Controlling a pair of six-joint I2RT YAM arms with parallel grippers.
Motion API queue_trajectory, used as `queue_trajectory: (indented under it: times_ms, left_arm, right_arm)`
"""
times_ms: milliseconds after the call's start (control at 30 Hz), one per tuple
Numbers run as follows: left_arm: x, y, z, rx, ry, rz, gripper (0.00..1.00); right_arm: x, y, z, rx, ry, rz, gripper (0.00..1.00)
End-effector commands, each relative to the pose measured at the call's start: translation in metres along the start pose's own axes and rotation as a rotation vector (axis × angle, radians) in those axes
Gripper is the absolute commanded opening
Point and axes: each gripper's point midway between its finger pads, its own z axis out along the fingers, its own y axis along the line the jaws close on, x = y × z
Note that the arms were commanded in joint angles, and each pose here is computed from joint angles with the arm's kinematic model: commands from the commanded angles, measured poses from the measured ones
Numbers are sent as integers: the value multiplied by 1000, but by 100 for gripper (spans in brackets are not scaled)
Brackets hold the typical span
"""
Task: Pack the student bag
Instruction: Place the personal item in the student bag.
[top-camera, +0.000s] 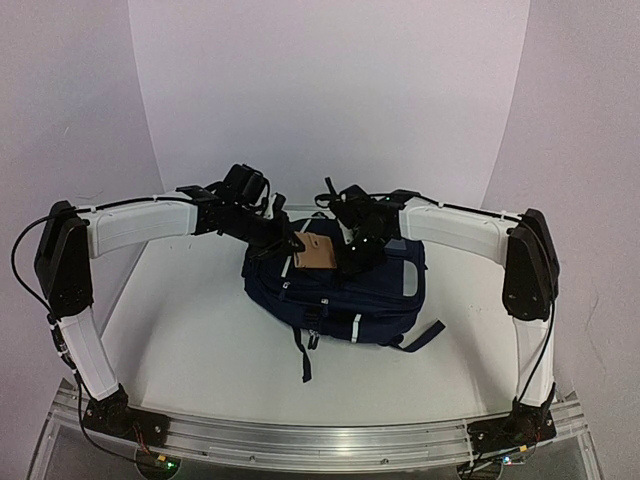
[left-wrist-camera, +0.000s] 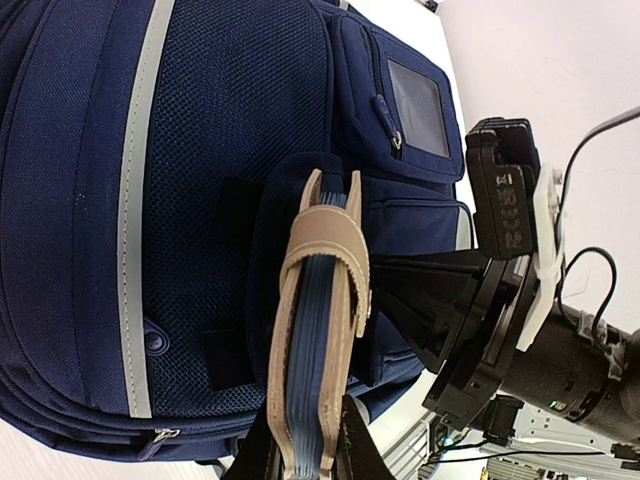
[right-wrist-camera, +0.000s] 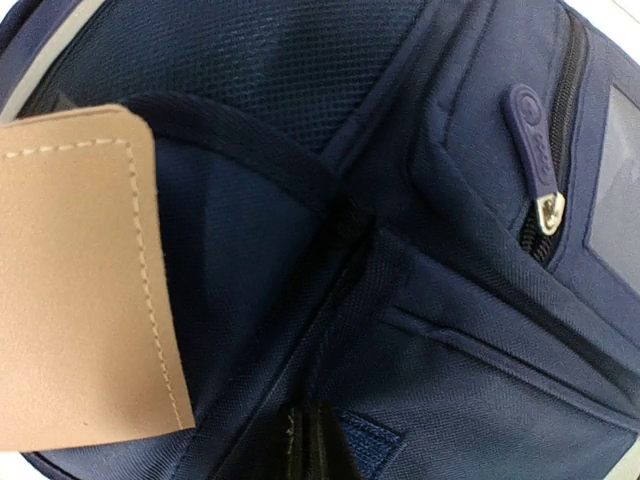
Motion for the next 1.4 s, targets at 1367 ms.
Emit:
queue_trajectory:
  times_ms: [1367]
  left_arm:
    - [35, -44, 44, 335, 411, 17, 0]
  right_arm:
    - [-37, -10, -80, -235, -128, 100, 0]
